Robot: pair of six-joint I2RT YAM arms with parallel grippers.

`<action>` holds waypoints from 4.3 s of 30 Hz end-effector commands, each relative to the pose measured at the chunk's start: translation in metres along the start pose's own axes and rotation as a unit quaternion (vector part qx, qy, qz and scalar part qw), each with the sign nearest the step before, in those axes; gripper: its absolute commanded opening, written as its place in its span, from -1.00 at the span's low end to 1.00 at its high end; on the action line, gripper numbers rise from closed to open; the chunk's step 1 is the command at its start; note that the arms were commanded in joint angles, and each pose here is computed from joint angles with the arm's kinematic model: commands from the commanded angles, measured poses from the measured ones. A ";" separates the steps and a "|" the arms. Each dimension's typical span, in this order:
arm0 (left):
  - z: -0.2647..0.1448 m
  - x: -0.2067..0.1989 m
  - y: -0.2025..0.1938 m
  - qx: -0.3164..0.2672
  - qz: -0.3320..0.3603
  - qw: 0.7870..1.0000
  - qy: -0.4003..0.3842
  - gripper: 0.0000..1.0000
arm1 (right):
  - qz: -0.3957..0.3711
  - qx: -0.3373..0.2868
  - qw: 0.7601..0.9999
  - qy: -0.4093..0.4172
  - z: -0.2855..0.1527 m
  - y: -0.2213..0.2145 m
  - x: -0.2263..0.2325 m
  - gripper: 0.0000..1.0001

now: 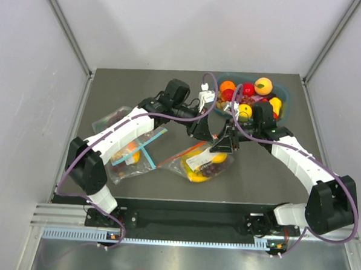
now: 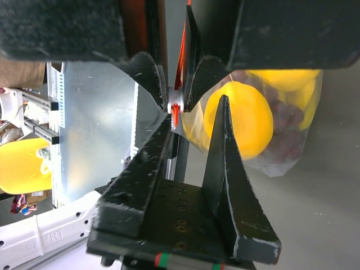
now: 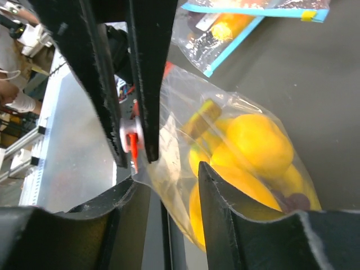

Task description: Open the zip-top bag and remove the fake food

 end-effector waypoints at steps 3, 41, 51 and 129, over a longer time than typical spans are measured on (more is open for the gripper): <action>-0.004 -0.019 0.020 -0.028 0.041 0.998 -0.028 -1.00 | -0.057 -0.001 0.998 -0.013 -0.001 0.013 0.000 -0.57; -0.016 -0.006 0.044 -0.078 0.057 0.992 0.081 0.15 | -0.057 -0.004 0.998 -0.040 -0.002 0.021 -0.007 -1.00; -0.011 -0.006 0.038 -0.068 0.057 0.993 0.083 0.14 | -0.053 -0.004 0.998 -0.039 -0.002 0.022 -0.008 -1.00; -0.054 0.033 -0.040 0.028 0.046 0.983 0.174 -0.99 | -0.027 -0.085 0.984 -0.152 -0.071 0.054 -0.046 -1.00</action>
Point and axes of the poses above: each gripper's point midway between its finger pads, its own z axis out along the fingers, its own x axis along the line the jaws close on, y = z × x, the point moved 2 cm from there along -z, back along the fingers, and after that the axes turned 2 degrees about -z, right-handed, at the moved point
